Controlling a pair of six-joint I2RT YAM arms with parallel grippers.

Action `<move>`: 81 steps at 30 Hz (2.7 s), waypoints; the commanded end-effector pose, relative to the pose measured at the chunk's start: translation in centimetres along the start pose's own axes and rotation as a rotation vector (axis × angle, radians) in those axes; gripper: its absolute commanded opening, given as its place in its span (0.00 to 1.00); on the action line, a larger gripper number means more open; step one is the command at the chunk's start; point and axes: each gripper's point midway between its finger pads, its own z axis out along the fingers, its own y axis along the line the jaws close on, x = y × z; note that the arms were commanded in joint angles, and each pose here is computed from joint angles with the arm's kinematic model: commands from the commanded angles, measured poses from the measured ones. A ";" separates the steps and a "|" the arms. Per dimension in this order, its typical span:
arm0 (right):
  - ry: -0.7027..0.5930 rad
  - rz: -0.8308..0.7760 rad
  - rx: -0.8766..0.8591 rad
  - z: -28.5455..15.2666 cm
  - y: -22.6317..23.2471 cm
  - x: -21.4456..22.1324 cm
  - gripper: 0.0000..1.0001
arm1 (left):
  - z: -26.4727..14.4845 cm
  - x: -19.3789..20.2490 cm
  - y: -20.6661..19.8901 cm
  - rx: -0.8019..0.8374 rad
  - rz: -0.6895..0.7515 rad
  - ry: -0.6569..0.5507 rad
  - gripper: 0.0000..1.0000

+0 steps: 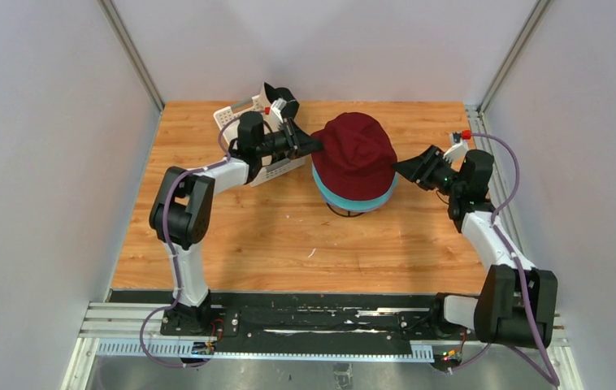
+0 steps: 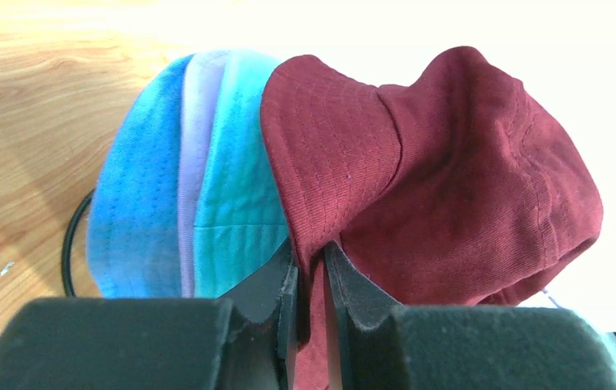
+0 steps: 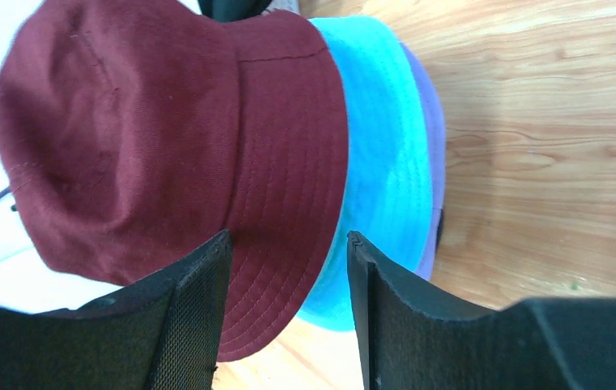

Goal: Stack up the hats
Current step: Stack the hat on the hat.

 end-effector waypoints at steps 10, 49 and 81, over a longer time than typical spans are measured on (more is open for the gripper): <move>0.008 0.089 -0.224 0.6 2.1 -0.4 0.55 | 0.4 1.3 5.5 -0.125 -0.019 0.050 0.18; -0.053 0.242 -0.531 -0.3 4.2 -2.3 0.53 | 0.6 1.1 5.0 -0.117 -0.009 0.050 0.17; 0.044 0.285 -0.607 1.5 7.7 -0.4 0.53 | 1.6 1.4 2.5 -0.126 0.051 0.067 0.17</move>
